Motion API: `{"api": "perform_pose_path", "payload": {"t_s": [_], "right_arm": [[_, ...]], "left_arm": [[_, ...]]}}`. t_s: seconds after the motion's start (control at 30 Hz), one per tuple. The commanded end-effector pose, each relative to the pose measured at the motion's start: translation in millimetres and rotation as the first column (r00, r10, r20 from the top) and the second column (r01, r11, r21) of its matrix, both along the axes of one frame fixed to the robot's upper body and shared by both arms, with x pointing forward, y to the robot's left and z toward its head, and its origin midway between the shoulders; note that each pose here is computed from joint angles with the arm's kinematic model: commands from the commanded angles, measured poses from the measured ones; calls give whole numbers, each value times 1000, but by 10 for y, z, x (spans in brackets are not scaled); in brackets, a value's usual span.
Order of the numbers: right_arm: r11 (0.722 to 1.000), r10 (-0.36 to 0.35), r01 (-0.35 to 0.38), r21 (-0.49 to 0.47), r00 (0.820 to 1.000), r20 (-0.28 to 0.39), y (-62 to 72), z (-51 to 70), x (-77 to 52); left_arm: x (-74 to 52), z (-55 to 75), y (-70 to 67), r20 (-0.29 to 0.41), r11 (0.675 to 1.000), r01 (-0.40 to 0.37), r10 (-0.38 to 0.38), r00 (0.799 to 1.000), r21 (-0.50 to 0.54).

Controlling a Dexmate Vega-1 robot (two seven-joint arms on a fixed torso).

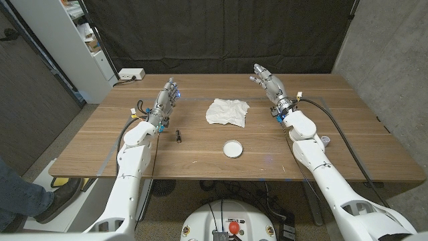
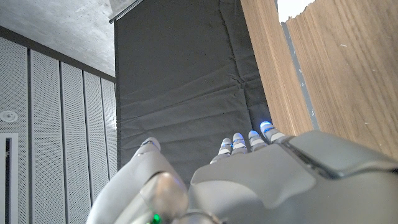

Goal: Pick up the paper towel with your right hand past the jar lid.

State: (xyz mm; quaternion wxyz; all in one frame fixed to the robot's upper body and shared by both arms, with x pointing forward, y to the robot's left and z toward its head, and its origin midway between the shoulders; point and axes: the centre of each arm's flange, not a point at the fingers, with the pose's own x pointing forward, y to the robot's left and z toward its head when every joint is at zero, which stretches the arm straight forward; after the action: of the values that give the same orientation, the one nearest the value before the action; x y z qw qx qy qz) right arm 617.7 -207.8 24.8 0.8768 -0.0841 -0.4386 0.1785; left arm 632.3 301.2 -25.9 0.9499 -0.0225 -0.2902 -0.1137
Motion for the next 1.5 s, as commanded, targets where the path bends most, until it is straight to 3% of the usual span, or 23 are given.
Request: {"api": "perform_pose_path", "payload": {"t_s": [0.03,0.8,1.5], "right_arm": [[998,-21,24,-59,999,45,133,50,-56],[979,-98,117,-165,988,122,253,115,-124],[932,-207,259,-252,954,216,318,126,-178]], "left_arm": [[1,-9,12,-2,1000,7,-7,1000,7],[-48,-20,43,16,1000,11,-11,1000,0],[-48,-19,15,23,1000,23,-23,999,0]]}}
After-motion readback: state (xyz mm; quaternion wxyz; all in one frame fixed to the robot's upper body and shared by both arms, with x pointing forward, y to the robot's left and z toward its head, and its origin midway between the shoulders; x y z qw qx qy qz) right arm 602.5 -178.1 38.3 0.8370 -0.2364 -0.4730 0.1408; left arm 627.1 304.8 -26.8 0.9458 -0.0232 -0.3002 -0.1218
